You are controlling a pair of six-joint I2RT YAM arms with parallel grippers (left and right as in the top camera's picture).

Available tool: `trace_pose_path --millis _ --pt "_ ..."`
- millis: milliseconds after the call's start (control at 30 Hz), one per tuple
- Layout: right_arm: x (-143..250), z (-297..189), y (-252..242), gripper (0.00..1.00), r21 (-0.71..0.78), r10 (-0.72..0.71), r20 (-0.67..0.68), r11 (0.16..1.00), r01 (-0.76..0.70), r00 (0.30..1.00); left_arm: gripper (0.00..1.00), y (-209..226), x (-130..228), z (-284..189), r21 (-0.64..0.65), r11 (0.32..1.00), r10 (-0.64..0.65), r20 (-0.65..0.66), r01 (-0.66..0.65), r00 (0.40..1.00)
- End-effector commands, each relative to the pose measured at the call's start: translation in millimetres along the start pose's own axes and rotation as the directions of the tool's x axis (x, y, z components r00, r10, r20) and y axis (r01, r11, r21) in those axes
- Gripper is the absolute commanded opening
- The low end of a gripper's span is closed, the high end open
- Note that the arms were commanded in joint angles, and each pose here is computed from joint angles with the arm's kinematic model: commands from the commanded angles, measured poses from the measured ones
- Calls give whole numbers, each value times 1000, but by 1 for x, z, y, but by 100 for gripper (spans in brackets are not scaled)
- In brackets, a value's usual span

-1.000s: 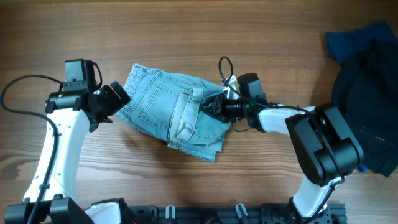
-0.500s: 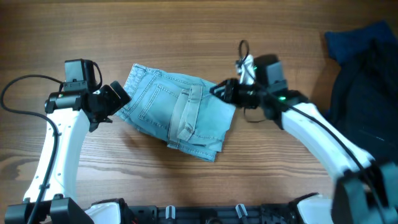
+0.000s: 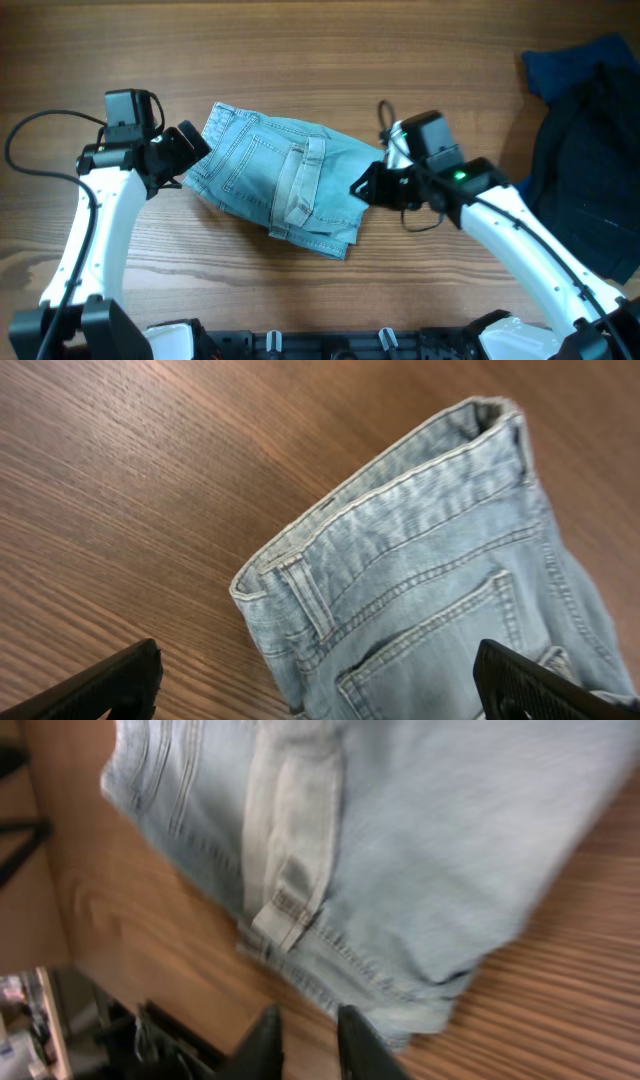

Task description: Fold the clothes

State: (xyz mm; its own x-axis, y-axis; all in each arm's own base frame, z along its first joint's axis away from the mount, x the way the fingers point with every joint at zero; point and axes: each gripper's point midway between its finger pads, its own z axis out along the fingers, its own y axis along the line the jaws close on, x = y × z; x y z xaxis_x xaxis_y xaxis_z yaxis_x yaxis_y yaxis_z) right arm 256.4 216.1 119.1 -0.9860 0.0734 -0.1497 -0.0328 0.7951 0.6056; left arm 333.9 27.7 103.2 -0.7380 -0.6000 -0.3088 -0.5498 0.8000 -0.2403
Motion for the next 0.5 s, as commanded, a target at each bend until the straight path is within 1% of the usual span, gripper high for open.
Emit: trace_pose_path --millis 0,133,200,300,367,467 --pt "19 20 7 5 39 8 -39 999 -6 999 100 6 5 15 -25 1000 9 -46 -10 999" --pt "33 39 -3 4 151 53 -53 988 -44 997 100 8 8 20 -33 999 8 -61 -10 998" --pt "41 51 -7 4 183 69 -80 982 -53 994 100 7 7 20 -32 999 8 -58 -9 998" --pt "50 72 -7 4 194 72 -119 980 -48 990 100 7 6 20 -29 1000 8 -54 -10 998" --pt "56 88 -2 4 167 58 -152 986 -32 987 100 7 6 20 -29 1000 8 -54 -10 998" --pt "65 106 -8 4 192 97 -184 979 -61 978 100 8 7 20 -32 999 8 -58 -10 998"
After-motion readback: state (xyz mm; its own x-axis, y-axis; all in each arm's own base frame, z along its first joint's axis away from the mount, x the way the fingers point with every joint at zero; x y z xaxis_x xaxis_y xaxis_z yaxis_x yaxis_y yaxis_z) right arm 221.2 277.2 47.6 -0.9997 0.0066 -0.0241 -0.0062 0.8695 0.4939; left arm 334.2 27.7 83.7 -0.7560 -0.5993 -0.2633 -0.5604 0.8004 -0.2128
